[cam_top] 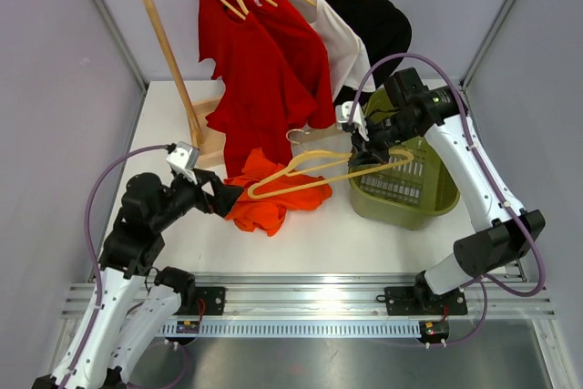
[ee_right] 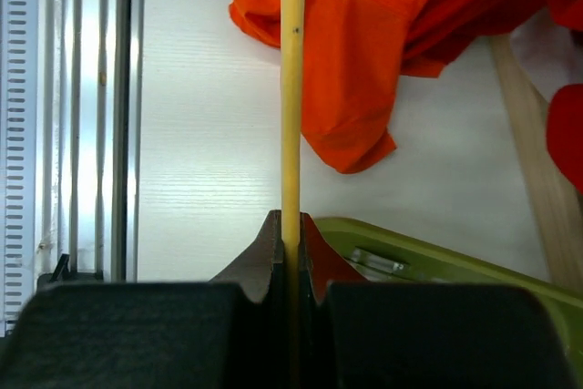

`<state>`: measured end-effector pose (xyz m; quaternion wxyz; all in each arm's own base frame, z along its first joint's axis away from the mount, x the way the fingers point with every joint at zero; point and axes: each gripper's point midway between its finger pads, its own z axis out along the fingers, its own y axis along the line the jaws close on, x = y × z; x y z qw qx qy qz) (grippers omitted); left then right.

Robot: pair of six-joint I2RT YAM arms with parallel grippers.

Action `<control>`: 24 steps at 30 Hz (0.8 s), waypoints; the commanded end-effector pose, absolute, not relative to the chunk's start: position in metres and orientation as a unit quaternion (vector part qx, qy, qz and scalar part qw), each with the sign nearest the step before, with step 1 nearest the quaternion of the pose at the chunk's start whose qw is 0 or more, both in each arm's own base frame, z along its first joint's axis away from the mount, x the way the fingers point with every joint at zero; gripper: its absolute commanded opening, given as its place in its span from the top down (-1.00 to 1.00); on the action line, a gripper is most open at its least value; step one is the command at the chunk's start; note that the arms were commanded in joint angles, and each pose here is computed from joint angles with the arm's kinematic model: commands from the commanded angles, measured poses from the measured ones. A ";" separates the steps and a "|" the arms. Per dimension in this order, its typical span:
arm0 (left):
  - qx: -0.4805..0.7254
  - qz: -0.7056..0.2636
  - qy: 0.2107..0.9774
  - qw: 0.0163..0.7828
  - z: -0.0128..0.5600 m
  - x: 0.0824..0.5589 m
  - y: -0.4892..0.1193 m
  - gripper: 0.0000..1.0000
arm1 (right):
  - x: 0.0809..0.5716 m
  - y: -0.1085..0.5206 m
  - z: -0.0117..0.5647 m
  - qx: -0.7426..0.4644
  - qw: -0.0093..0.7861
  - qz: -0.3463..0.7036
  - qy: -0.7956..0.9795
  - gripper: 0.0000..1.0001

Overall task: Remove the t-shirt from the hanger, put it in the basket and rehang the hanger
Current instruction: Remove the tshirt from the hanger, then pass the hanger from the right arm to the left

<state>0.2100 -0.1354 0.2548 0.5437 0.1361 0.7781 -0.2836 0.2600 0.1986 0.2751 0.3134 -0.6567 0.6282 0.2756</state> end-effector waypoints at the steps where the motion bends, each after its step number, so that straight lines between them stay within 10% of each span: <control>1: 0.241 -0.278 0.733 0.572 0.282 0.192 -0.142 -0.97 | 0.186 0.197 0.277 -0.658 0.232 0.353 0.624 1.00; 24: 0.455 -0.328 0.626 0.542 0.266 0.157 -0.178 -0.97 | 0.142 0.209 0.295 -0.693 0.252 0.387 0.554 1.00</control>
